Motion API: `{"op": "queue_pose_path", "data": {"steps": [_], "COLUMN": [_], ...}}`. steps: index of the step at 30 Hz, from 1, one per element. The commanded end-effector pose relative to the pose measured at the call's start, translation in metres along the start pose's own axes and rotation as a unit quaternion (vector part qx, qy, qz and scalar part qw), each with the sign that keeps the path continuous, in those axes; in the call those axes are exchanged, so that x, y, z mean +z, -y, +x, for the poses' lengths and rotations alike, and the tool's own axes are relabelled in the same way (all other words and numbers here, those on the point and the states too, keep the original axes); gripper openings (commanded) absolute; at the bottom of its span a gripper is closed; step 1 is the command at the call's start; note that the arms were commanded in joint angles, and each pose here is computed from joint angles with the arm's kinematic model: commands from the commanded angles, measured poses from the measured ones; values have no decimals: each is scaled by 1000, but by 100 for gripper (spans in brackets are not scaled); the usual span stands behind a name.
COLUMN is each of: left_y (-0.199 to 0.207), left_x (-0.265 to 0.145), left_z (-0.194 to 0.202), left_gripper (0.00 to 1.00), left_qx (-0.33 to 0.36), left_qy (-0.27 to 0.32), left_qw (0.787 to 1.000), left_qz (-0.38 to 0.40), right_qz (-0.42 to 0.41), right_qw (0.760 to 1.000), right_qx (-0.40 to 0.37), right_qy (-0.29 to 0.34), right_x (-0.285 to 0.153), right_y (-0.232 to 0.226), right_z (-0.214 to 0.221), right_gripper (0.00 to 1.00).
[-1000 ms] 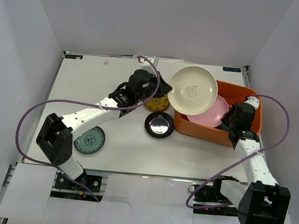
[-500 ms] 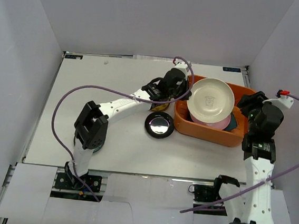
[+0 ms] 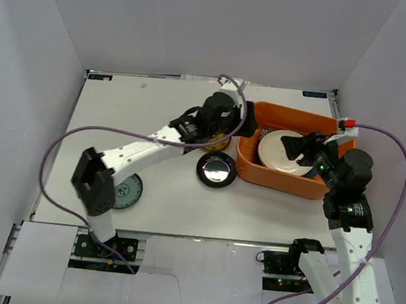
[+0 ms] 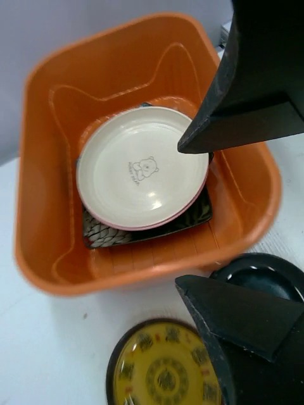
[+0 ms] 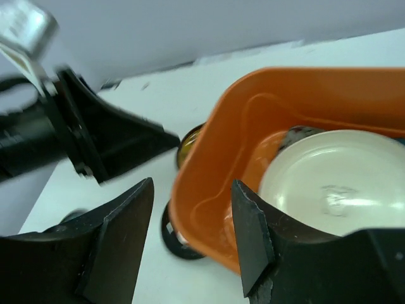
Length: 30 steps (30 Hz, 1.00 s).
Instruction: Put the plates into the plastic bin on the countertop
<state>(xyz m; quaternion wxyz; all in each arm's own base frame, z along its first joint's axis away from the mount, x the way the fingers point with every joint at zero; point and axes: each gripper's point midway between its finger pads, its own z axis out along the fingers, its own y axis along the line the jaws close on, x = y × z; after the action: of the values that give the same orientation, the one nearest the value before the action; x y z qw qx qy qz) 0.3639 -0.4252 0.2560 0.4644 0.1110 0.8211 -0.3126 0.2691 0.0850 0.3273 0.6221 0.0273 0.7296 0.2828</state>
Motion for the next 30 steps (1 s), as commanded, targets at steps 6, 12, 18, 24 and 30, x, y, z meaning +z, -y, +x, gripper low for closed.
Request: {"op": "queue_pose_path", "data": {"steps": [6, 12, 18, 24, 30], "left_y": [-106, -187, -215, -230, -241], "left_x": [-166, -269, -301, -298, -291], "left_z": [2, 85, 151, 190, 177], "left_gripper": [85, 78, 75, 77, 79], "left_qx": [-84, -212, -334, -356, -277], "left_qy": [107, 129, 98, 35, 31], "left_qw": [982, 941, 896, 865, 874], "left_qz": [-129, -229, -277, -351, -397], "right_qz": [-133, -101, 1, 104, 166], "right_qw": [979, 973, 964, 952, 931], "right_qx": [100, 183, 244, 280, 319], "right_qy": [-119, -96, -101, -66, -59], "right_x": [-9, -19, -17, 1, 31], "right_y": [-76, -96, -68, -42, -26], "right_z": [136, 204, 274, 289, 301], "right_gripper": [59, 61, 69, 76, 73]}}
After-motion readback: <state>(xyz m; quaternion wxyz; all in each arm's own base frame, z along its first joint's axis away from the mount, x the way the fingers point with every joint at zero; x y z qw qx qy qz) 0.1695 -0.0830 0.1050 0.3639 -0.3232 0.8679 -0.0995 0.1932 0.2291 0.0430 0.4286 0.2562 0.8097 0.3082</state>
